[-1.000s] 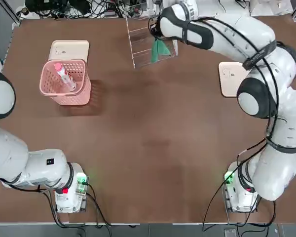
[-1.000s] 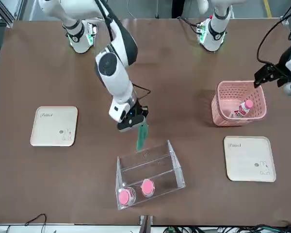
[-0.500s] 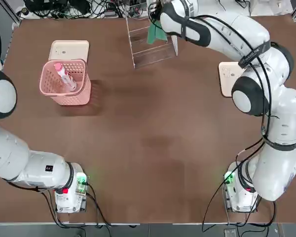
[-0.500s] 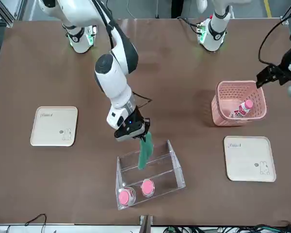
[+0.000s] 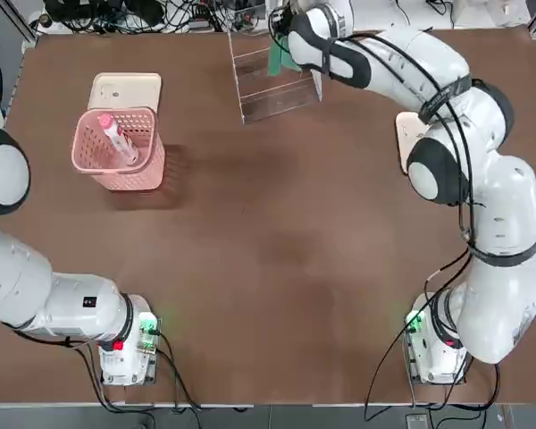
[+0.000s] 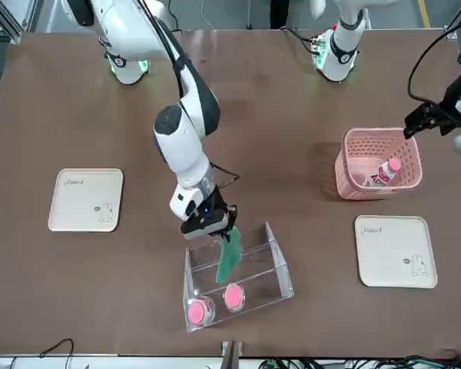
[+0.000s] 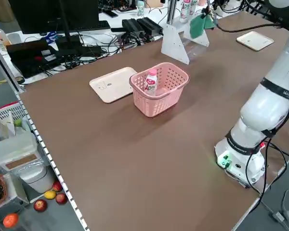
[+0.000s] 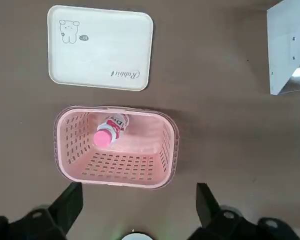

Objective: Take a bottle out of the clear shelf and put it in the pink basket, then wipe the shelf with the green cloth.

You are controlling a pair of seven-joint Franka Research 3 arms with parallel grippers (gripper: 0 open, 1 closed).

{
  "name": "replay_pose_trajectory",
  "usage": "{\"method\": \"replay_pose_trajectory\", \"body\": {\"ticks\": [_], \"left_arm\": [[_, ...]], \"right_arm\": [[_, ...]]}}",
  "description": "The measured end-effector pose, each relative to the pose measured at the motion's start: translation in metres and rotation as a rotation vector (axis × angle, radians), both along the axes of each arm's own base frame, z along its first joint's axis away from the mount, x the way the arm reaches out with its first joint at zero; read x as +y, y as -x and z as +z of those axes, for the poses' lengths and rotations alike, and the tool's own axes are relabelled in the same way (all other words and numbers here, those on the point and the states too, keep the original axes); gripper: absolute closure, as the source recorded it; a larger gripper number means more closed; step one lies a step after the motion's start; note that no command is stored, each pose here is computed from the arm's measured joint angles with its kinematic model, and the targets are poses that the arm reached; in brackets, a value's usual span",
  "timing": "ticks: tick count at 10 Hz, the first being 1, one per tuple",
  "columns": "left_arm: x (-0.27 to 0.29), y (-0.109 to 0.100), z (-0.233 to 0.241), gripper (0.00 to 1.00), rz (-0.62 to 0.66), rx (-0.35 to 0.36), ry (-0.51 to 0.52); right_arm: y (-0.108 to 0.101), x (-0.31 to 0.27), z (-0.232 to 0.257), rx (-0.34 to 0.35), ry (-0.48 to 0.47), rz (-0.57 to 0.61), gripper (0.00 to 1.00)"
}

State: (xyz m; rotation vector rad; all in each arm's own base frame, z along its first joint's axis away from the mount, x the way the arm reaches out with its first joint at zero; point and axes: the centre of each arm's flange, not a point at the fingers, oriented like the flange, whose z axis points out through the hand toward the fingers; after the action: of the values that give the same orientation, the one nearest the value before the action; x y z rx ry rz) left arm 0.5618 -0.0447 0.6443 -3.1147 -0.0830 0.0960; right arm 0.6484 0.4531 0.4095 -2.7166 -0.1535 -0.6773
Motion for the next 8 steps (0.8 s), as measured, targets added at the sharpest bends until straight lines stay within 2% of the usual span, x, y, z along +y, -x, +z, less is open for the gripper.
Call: {"method": "replay_pose_trajectory", "body": {"ticks": [4, 8], "left_arm": [[0.000, 0.001, 0.008, 0.00, 0.000, -0.020, 0.002], [-0.007, 0.002, 0.010, 0.00, -0.013, -0.023, 0.003]], "right_arm": [[-0.018, -0.011, -0.008, -0.039, 0.008, -0.016, 0.95], [-0.039, -0.035, 0.031, -0.113, 0.004, -0.052, 0.95]]}}
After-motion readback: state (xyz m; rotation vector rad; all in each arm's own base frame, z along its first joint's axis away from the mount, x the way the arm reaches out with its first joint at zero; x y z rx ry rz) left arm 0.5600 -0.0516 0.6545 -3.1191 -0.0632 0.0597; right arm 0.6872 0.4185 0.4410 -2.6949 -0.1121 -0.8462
